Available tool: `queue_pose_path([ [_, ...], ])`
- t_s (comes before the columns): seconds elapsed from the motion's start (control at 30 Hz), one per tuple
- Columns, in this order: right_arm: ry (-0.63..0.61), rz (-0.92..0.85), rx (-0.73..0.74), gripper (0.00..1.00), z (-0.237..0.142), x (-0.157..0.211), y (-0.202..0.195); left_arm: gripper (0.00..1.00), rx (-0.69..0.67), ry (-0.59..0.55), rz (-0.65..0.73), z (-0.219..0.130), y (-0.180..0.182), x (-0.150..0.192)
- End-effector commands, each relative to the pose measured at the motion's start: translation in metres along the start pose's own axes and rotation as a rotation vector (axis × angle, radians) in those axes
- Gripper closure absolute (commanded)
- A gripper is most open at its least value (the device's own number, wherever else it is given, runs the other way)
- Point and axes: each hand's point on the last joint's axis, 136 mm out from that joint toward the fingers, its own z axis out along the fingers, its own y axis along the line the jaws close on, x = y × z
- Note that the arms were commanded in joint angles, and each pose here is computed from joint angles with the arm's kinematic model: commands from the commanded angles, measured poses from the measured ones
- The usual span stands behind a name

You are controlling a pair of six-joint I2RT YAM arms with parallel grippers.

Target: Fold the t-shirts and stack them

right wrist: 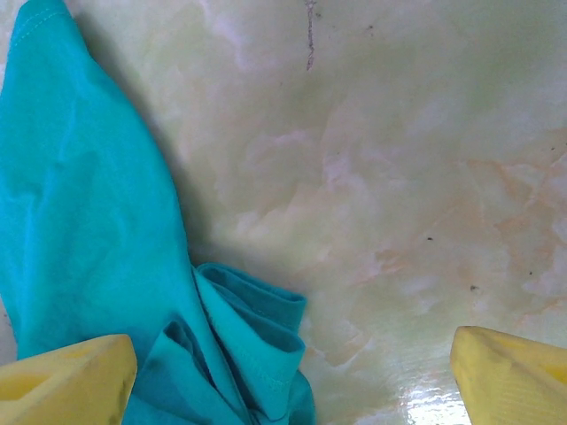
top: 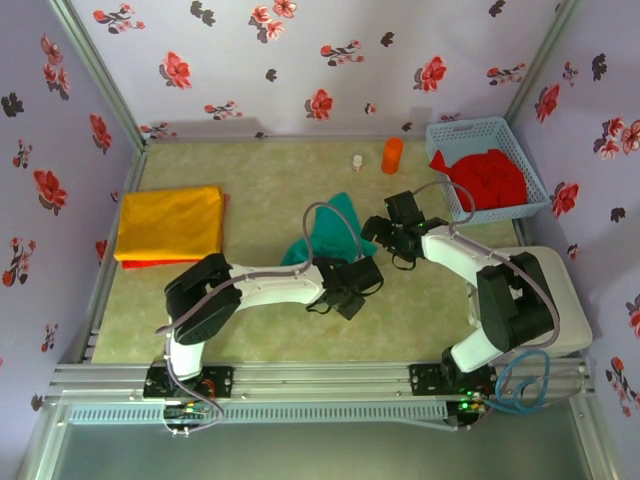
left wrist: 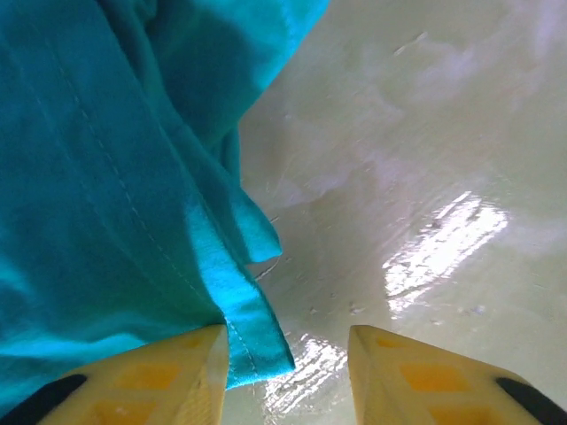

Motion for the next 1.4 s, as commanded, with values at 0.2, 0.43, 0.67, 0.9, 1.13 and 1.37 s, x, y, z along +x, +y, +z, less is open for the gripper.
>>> queue_pose_path([
  [0.2, 0.004, 0.001, 0.006, 0.08, -0.003, -0.003, -0.002, 0.76, -0.164, 0.002, -0.02, 0.003, 0.028, 0.005],
  [0.43, 0.005, -0.003, 0.005, 0.08, -0.003, -0.005, 0.0, 1.0, -0.159, -0.025, -0.014, -0.014, 0.03, -0.004],
  [0.67, -0.001, -0.014, 0.011, 0.1, -0.008, -0.009, 0.0, 1.0, -0.135, -0.077, -0.033, -0.073, 0.055, -0.017],
  [0.9, 0.036, -0.025, -0.019, 0.28, -0.001, -0.006, 0.007, 1.0, -0.138, -0.188, -0.18, -0.137, 0.133, -0.034],
  [1.13, 0.123, 0.0, -0.092, 0.35, 0.019, 0.01, 0.019, 1.0, -0.213, -0.302, -0.293, -0.183, 0.205, -0.037],
  [1.37, 0.209, 0.002, -0.11, 0.5, 0.043, 0.027, 0.023, 1.0, -0.263, -0.373, -0.363, -0.219, 0.242, -0.028],
])
